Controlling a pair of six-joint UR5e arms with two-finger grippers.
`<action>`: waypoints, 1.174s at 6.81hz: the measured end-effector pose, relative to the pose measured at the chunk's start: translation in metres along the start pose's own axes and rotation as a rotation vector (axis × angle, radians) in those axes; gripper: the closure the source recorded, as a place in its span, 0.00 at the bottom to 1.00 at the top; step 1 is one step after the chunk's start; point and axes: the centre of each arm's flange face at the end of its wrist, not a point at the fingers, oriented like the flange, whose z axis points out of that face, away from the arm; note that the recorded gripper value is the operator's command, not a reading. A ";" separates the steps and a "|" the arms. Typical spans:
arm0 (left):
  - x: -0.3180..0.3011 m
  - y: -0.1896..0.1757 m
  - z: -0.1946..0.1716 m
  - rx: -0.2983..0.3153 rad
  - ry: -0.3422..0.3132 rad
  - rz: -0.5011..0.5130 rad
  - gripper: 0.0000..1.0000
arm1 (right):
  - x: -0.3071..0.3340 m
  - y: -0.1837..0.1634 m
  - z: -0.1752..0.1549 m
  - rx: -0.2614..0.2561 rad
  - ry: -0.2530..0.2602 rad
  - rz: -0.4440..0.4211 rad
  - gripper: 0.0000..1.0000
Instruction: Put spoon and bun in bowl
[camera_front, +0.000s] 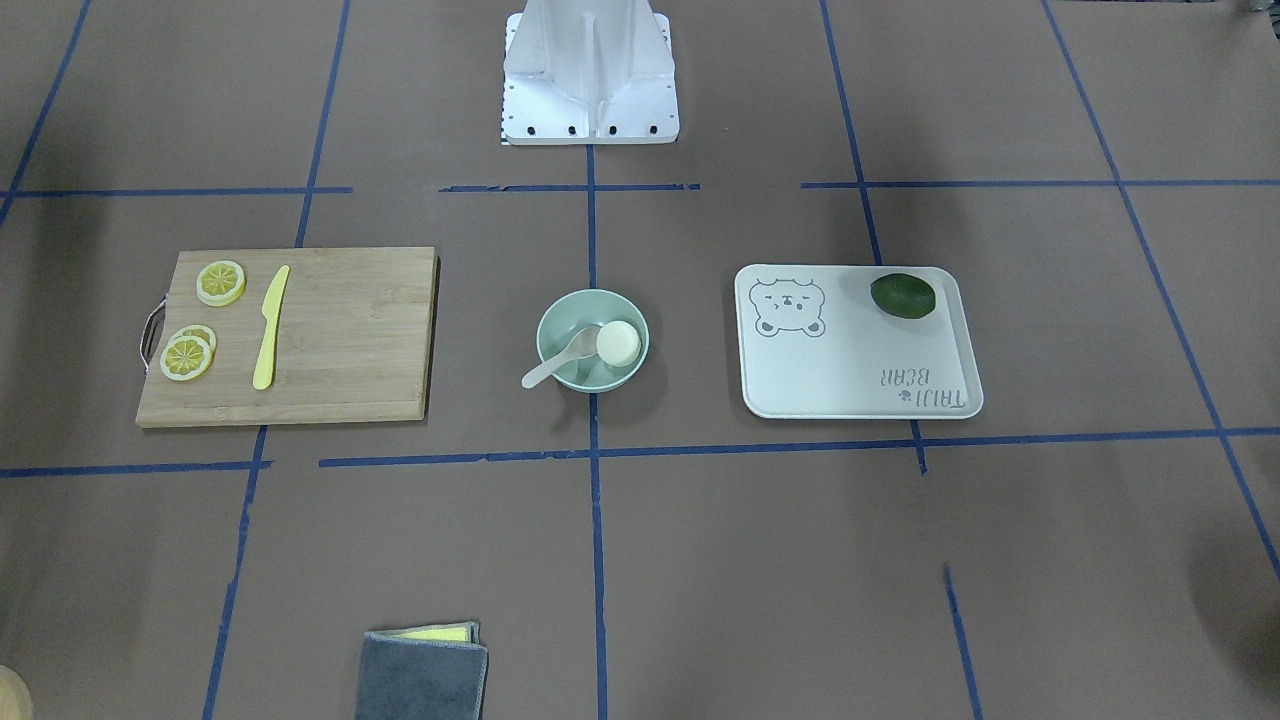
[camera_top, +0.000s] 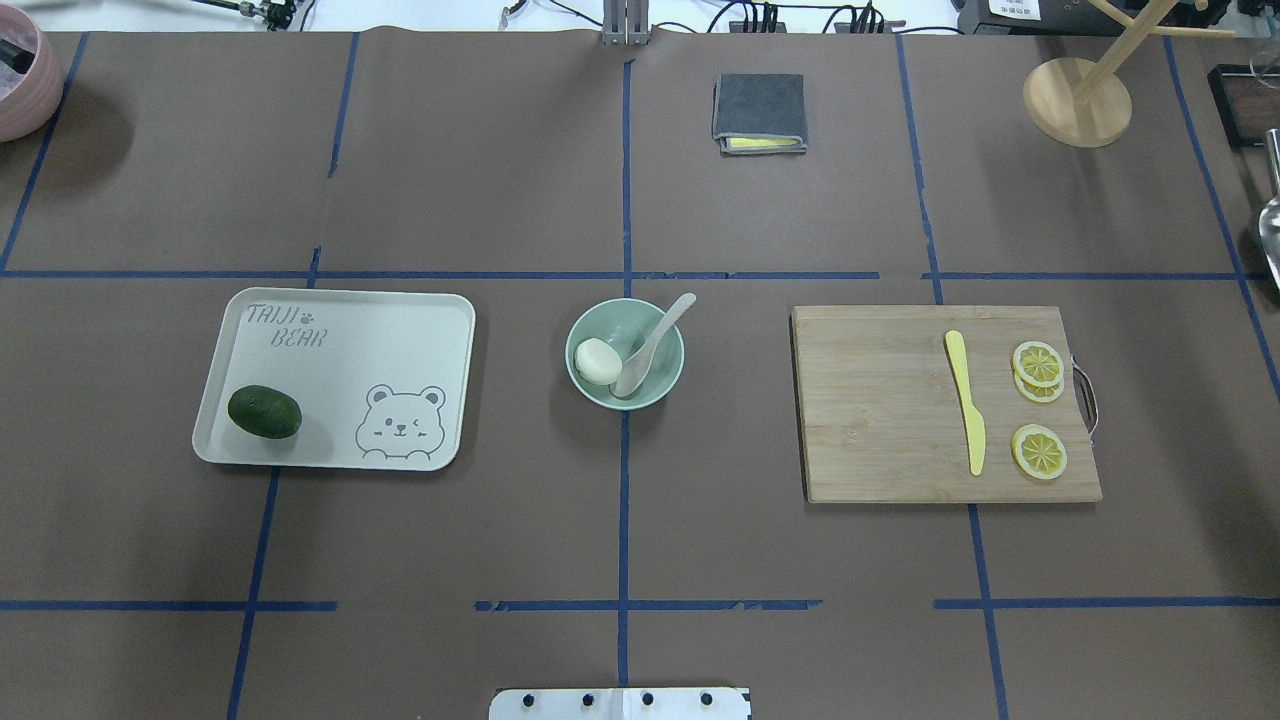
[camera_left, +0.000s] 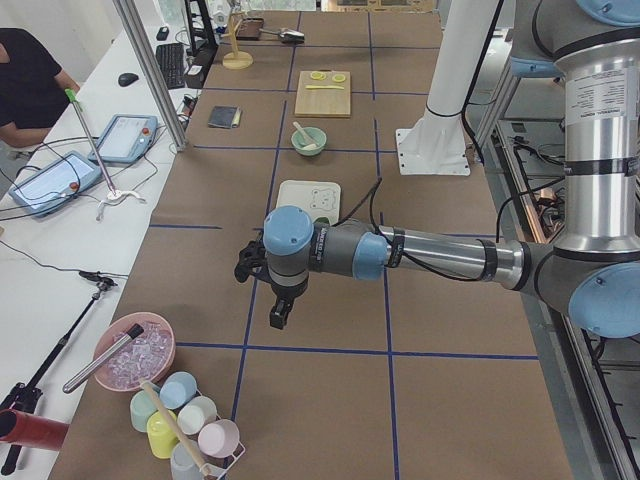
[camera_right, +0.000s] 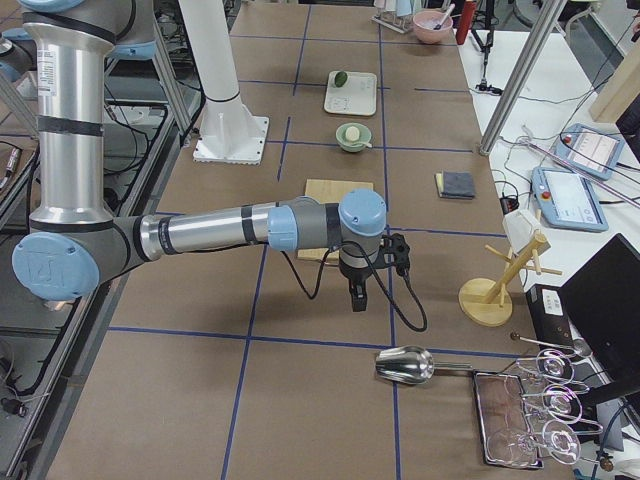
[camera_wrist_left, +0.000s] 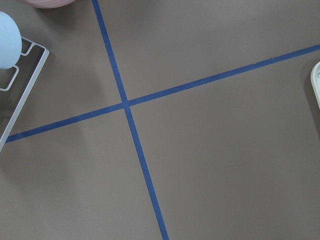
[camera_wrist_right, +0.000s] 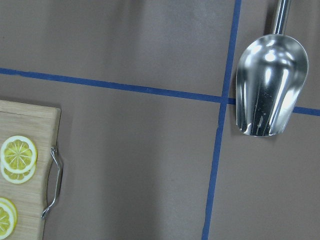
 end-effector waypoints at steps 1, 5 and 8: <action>0.000 0.005 0.002 0.002 0.004 0.008 0.00 | -0.003 -0.001 0.003 -0.005 -0.003 0.009 0.00; -0.001 0.006 0.003 0.043 -0.003 0.056 0.00 | -0.007 -0.002 0.005 -0.007 -0.006 0.025 0.00; -0.011 0.011 0.012 0.026 -0.006 0.034 0.00 | -0.008 -0.002 0.005 -0.005 -0.006 0.023 0.00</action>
